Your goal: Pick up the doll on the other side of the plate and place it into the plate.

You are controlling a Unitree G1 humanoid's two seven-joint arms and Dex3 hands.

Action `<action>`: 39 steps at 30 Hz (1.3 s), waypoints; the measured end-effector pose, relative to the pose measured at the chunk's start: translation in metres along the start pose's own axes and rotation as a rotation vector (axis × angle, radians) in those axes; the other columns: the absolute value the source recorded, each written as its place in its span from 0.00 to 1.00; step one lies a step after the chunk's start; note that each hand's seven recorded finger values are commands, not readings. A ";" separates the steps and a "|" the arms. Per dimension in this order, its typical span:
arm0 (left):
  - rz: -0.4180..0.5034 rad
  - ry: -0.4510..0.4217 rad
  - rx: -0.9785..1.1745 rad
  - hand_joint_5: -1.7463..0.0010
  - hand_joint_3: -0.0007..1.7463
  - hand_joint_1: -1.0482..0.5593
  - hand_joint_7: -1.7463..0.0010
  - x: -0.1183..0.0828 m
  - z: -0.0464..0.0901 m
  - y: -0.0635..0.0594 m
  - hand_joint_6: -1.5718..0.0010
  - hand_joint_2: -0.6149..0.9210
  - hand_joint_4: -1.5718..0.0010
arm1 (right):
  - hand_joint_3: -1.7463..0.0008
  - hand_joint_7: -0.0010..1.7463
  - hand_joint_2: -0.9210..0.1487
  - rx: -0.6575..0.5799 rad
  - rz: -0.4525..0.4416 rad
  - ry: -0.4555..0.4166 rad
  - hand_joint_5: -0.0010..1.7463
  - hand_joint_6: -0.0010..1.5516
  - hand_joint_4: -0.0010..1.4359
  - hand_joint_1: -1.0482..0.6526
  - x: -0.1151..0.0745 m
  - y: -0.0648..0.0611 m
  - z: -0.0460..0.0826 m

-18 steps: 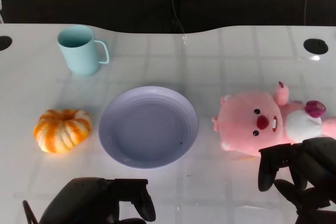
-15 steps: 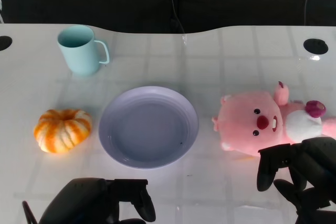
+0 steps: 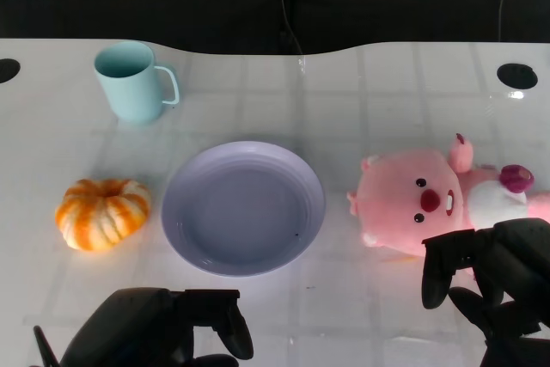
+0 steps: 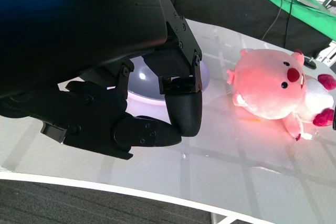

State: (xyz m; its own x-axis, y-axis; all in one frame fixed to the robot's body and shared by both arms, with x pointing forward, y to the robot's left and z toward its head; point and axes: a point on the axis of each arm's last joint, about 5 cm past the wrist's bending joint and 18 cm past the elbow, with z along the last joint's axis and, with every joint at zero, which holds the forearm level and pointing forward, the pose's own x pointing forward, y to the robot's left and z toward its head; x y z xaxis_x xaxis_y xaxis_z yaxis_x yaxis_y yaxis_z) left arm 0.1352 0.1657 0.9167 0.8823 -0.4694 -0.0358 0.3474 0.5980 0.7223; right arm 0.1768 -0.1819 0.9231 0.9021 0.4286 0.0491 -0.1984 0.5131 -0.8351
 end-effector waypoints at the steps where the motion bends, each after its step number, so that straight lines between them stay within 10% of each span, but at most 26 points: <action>1: 0.001 -0.001 0.001 0.09 0.19 0.49 0.34 0.000 0.000 0.000 0.56 1.00 0.57 | 0.30 0.72 0.58 0.000 0.001 0.005 0.96 0.59 0.64 0.61 0.000 0.000 0.000; 15: 0.000 0.000 0.005 0.10 0.17 0.49 0.35 0.001 0.001 0.001 0.55 1.00 0.55 | 0.32 0.56 0.56 0.033 -0.014 0.016 0.86 0.60 0.63 0.63 0.000 -0.002 0.000; 21: 0.000 -0.001 0.004 0.11 0.17 0.50 0.36 0.001 0.000 0.001 0.55 1.00 0.55 | 0.58 0.30 0.38 0.102 -0.083 0.012 0.65 0.60 0.60 0.58 0.000 -0.007 0.001; 28: -0.010 0.010 0.001 0.12 0.17 0.49 0.37 0.001 0.000 0.001 0.55 1.00 0.56 | 0.93 0.06 0.08 0.106 -0.159 0.024 0.41 0.38 0.36 0.43 -0.001 -0.017 0.000; 39: -0.013 0.007 0.000 0.11 0.17 0.48 0.36 0.001 0.001 0.001 0.54 1.00 0.55 | 0.99 0.00 0.08 0.009 -0.205 0.087 0.32 0.14 0.06 0.28 -0.003 -0.032 0.002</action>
State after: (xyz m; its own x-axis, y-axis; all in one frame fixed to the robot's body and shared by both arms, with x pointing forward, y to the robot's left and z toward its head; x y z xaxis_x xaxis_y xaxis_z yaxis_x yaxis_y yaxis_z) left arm 0.1364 0.1653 0.9177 0.8798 -0.4727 -0.0494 0.3585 0.5918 0.7219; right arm 0.1802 -0.1984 0.9505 0.9534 0.2493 0.1698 -0.0106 0.5901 -0.8073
